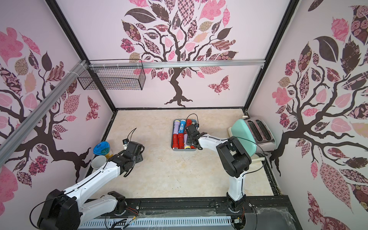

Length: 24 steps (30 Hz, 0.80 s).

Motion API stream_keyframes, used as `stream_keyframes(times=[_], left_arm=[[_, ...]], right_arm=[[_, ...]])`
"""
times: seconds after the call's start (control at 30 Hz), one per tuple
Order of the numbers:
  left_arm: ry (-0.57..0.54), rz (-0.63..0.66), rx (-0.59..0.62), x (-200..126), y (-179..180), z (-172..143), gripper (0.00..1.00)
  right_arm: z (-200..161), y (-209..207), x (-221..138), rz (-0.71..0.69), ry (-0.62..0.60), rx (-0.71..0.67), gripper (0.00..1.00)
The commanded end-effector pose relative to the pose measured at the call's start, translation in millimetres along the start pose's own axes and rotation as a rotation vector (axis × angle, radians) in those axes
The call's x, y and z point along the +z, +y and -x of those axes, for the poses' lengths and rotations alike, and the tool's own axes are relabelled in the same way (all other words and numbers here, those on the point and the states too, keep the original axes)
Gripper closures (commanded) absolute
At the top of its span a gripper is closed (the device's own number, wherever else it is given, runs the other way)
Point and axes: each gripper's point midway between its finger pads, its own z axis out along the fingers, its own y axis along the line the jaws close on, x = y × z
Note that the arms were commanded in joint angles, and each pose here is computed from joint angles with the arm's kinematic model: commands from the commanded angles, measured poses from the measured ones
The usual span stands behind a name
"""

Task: Put the flashlights into the storage boxes
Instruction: Place the flashlight at the storage box, then reset both arms

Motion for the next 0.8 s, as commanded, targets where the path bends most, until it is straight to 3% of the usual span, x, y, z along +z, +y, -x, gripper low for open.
stream_keyframes(times=[0.0,0.37,0.6,0.63,0.7,0.77], left_arm=[[0.001,0.019,0.015,4,4,-5,0.34],[0.009,0.014,0.022,6,2,-6,0.33],[0.014,0.015,0.021,6,2,-7,0.32],[0.015,0.012,0.019,5,2,-8,0.30],[0.020,0.002,0.018,6,1,-10,0.26],[0.028,-0.026,0.015,6,-2,-13,0.12]], right_arm=[[2,3,0,-0.006,0.030,-0.003,0.31],[43,5,-74,0.052,-0.101,-0.022,0.25],[42,17,-85,0.135,-0.101,-0.063,0.21],[45,14,-89,0.121,-0.114,-0.075,0.19],[55,-1,-100,0.053,-0.179,-0.114,0.01],[67,-31,-112,-0.095,-0.284,-0.153,0.01]])
